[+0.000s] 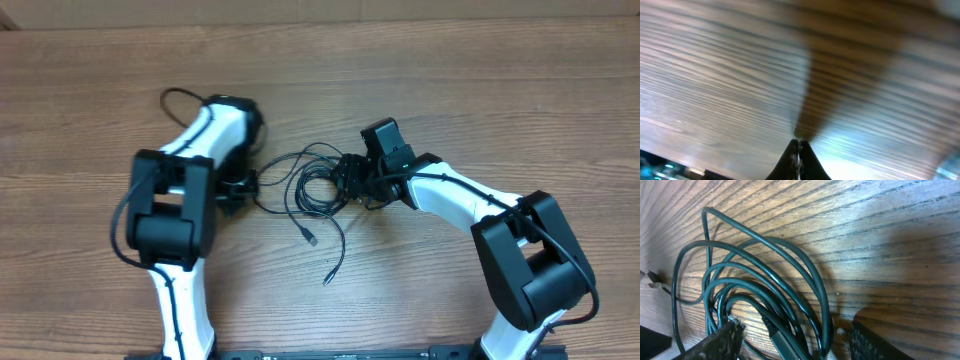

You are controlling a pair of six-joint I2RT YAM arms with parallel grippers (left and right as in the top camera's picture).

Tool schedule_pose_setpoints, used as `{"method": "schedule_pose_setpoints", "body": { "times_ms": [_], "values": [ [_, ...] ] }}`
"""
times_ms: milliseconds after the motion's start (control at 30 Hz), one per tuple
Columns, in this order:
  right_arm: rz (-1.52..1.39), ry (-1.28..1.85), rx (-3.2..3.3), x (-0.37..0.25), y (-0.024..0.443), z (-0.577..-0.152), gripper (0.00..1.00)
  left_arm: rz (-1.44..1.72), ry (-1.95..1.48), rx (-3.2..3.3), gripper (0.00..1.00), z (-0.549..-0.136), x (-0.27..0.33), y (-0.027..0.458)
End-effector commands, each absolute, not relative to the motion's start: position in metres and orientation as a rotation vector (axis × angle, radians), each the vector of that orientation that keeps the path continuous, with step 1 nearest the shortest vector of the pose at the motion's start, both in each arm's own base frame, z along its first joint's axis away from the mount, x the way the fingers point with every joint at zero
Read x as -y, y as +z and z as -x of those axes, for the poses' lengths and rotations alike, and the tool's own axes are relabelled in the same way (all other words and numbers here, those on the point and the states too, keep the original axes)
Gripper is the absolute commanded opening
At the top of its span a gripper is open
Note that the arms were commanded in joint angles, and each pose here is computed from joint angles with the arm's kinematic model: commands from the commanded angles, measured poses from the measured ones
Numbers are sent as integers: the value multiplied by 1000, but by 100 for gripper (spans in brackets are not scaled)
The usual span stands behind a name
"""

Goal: Untangle cables

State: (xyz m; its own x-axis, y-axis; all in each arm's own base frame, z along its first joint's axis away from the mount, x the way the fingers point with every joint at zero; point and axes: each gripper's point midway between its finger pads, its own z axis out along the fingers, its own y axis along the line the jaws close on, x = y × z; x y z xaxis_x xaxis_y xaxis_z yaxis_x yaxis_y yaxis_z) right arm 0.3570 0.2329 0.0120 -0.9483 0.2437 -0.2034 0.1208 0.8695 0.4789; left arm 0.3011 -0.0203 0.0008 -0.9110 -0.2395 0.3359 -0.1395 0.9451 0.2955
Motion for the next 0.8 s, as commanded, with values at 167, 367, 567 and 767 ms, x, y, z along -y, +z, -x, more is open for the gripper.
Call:
{"method": "schedule_pose_setpoints", "body": {
  "times_ms": [167,367,567,767],
  "values": [
    [-303,569,-2849,-214,-16,-346,67,-438,515,2931,6,-345,79,88],
    [-302,574,-2842,-215,-15,-347,71,-395,608,2936,37,-349,107,91],
    [-303,569,-2849,-214,-16,-346,72,-466,350,2865,49,-328,122,53],
    [-303,569,-2849,-214,-15,-346,72,-439,167,2826,51,-313,131,28]
  ]
}}
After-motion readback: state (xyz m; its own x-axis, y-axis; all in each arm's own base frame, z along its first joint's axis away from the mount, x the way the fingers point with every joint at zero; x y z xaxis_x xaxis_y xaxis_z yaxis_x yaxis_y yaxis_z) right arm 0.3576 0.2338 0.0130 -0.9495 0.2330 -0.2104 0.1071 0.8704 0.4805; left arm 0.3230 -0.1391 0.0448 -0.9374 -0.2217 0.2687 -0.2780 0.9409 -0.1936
